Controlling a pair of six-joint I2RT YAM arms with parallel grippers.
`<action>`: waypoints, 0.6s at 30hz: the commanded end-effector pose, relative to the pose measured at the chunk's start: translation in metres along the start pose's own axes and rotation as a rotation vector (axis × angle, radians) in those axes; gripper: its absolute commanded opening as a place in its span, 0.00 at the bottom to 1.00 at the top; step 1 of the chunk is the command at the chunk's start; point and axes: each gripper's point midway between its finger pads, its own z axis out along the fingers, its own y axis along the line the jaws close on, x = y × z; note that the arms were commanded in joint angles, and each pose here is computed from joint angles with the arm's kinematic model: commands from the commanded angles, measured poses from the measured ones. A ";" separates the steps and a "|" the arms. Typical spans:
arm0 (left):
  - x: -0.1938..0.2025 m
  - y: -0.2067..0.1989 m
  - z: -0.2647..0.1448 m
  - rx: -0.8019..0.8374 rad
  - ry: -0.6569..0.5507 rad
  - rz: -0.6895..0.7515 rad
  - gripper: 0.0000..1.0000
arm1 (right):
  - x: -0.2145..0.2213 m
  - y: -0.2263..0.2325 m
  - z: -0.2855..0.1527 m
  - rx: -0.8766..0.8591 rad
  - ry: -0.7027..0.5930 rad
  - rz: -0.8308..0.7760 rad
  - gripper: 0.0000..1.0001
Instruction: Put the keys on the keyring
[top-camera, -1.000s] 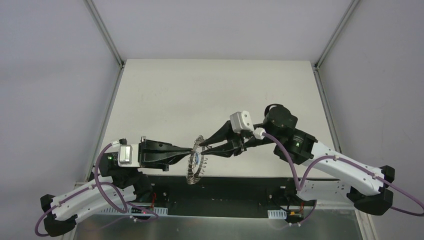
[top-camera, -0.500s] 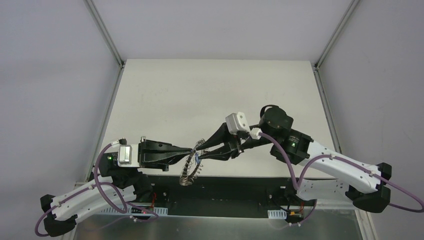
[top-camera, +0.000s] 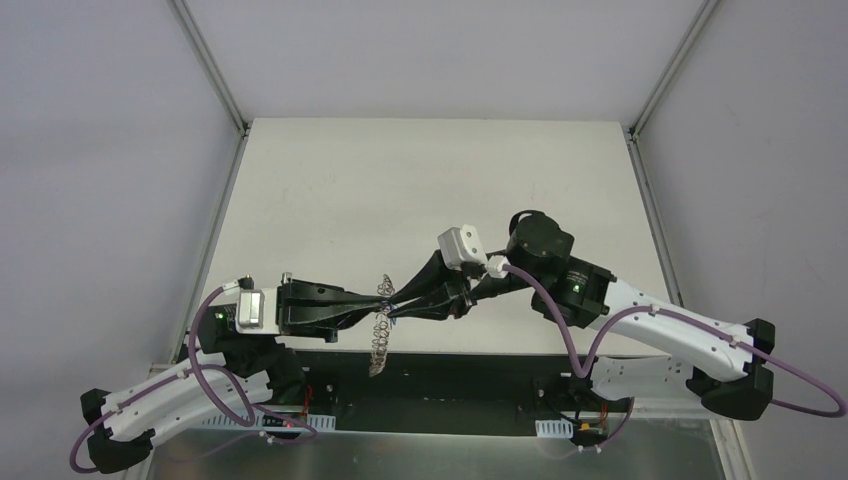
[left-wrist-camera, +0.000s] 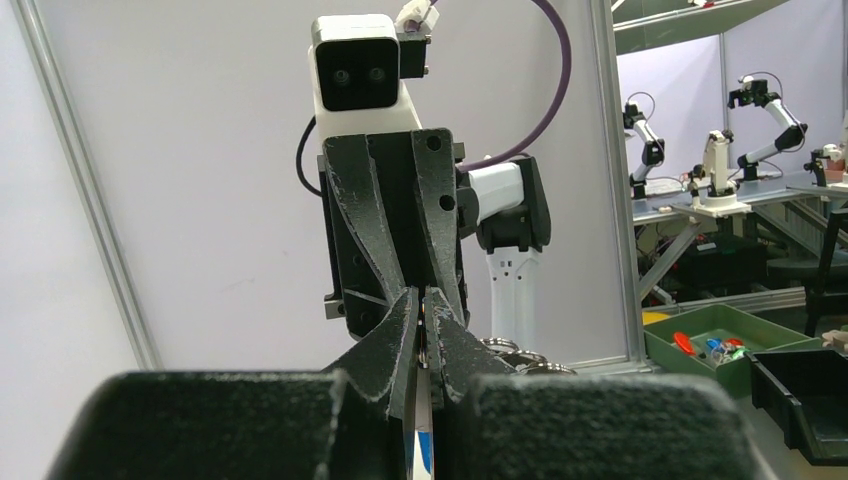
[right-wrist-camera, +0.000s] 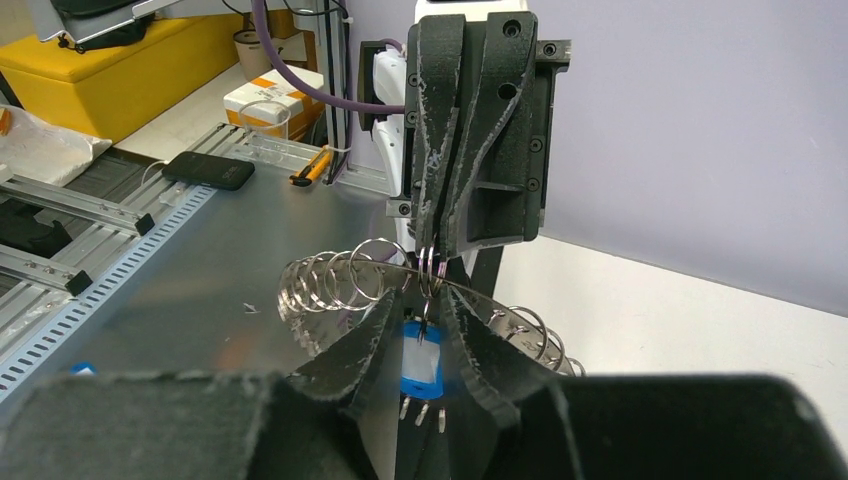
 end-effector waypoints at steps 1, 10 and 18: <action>-0.024 -0.006 0.005 0.031 -0.087 0.036 0.00 | -0.037 0.000 0.003 -0.001 -0.090 -0.065 0.21; -0.025 -0.007 0.004 0.036 -0.089 0.035 0.00 | -0.037 -0.002 0.005 0.011 -0.086 -0.060 0.01; -0.026 -0.009 0.002 0.031 -0.069 0.012 0.00 | -0.032 -0.005 -0.002 0.058 -0.002 0.000 0.00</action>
